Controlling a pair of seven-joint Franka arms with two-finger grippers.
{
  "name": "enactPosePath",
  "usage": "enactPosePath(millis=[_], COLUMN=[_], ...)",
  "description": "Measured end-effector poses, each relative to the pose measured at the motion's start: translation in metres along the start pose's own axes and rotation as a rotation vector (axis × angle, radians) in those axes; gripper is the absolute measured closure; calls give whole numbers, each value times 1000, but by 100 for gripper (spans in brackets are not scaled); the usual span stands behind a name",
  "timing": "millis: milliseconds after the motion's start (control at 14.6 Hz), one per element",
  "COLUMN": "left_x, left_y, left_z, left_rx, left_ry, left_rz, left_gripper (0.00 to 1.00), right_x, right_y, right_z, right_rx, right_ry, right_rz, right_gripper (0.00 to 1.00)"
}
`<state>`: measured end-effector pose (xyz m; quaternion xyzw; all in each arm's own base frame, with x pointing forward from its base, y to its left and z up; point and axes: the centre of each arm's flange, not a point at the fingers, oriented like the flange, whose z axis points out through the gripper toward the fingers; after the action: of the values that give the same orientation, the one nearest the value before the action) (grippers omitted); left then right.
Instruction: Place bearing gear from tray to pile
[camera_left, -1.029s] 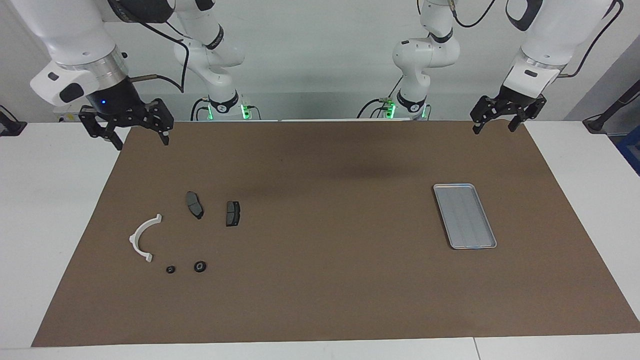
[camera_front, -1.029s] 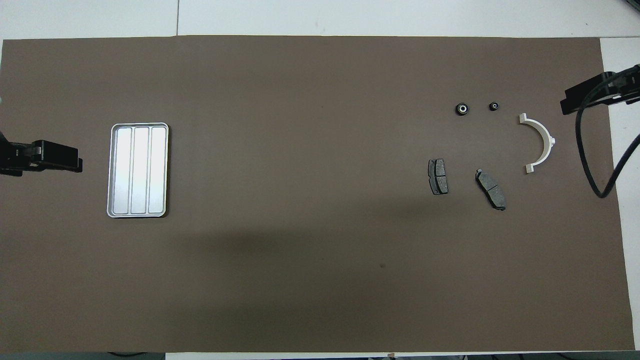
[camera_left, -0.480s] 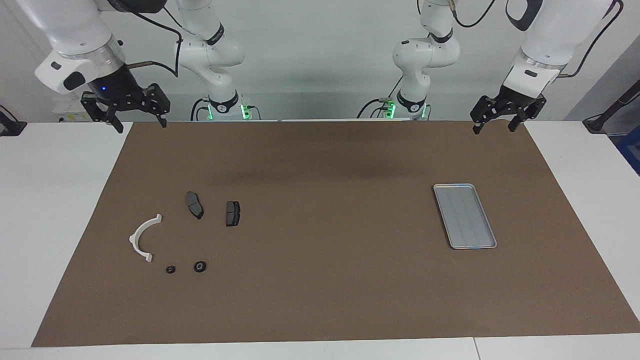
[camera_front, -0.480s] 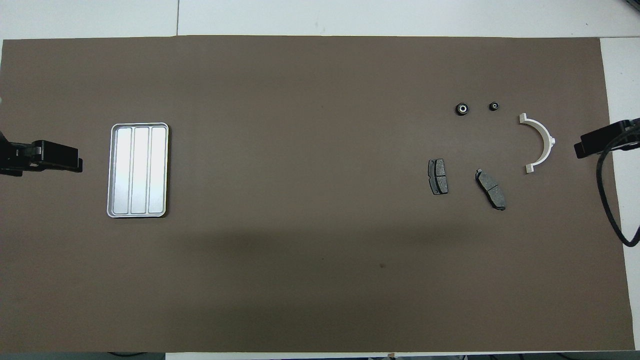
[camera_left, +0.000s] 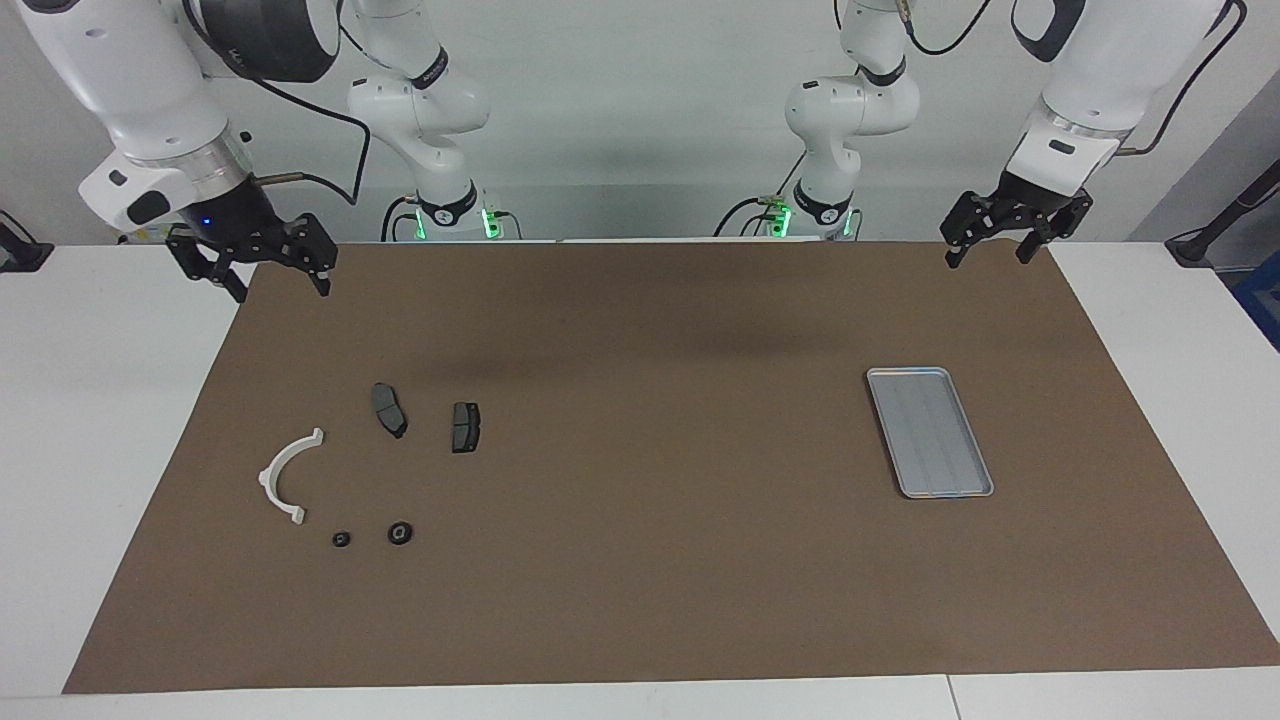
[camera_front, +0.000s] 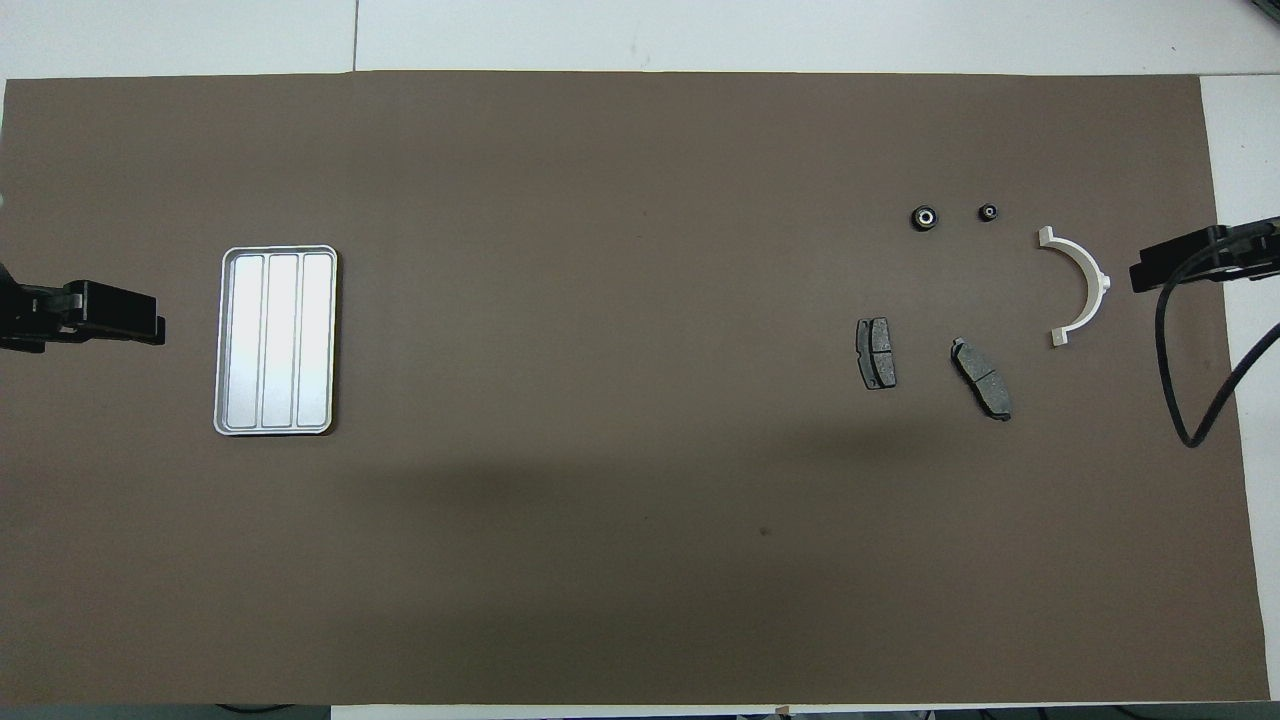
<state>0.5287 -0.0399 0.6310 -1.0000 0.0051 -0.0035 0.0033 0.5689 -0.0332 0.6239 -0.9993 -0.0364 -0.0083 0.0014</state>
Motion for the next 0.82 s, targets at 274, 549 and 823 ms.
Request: enactPosePath(millis=[274,549,823], left_x=[0,0,0], left_y=[0,0,0], left_z=[0,0,0], left_rx=[0,0,0], left_ry=[0,0,0], left_rz=[0,0,0], left_gripper=[0,0,0], right_x=[-5,-5,0], right_y=[-14,-14,-11], right_z=[-13,-14,-5], right_rx=[2,1,3], right_ry=[24,29,14], right_rz=[23,27,31], right_gripper=[0,0,0])
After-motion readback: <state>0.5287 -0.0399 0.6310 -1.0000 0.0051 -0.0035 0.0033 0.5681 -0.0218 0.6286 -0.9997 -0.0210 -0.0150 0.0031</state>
